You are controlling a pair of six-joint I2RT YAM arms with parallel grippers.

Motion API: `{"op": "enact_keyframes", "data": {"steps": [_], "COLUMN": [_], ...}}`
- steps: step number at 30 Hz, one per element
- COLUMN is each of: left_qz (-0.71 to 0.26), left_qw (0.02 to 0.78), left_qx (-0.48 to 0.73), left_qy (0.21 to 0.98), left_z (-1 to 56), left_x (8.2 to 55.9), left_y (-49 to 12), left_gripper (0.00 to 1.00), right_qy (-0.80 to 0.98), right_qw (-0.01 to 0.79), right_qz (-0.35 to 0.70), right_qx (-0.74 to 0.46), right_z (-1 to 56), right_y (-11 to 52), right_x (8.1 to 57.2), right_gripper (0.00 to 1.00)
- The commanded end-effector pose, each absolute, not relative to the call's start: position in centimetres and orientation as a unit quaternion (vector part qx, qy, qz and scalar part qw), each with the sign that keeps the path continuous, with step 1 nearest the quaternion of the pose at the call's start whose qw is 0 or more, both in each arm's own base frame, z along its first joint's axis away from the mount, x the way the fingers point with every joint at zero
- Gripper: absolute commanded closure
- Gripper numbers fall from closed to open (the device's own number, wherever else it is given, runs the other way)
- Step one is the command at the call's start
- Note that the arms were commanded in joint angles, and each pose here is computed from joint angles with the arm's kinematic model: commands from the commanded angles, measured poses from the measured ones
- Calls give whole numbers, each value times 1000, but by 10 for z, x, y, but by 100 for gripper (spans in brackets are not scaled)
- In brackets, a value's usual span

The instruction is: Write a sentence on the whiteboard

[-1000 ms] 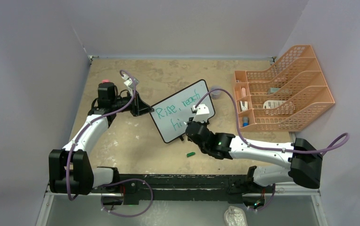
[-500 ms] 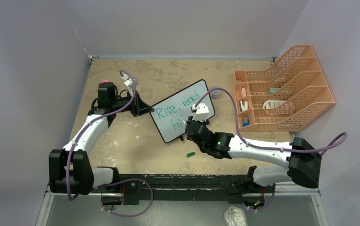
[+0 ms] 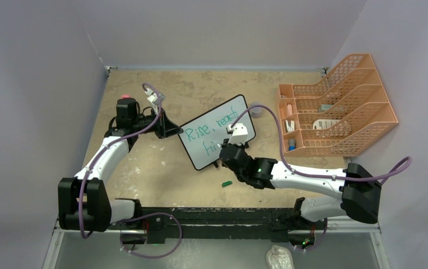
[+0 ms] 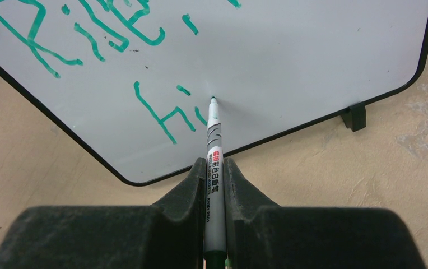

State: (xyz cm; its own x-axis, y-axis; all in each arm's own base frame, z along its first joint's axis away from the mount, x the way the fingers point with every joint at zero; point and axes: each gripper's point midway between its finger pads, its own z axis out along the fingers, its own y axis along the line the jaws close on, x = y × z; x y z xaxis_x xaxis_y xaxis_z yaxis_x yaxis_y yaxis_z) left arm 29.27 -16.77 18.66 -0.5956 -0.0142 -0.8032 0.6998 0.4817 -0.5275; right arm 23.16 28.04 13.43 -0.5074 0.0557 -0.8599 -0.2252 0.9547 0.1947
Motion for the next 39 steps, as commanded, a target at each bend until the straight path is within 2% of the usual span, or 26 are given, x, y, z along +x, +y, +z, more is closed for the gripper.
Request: {"op": "enact_keyframes", "data": {"steps": [1, 39], "left_qz": [-447, -445], "left_qw": [400, 400], "left_qx": [235, 234], "left_qy": [765, 767], "left_z": [189, 188], "left_x": [299, 300], "left_y": [-167, -166], "left_gripper": [100, 100], "right_qy": [846, 843], "right_qw": [512, 508], "right_qz": [142, 161], "right_qx": [-38, -73], "right_z": [144, 145], "right_y": [281, 292], "right_x": [240, 236], "right_gripper": [100, 100]}}
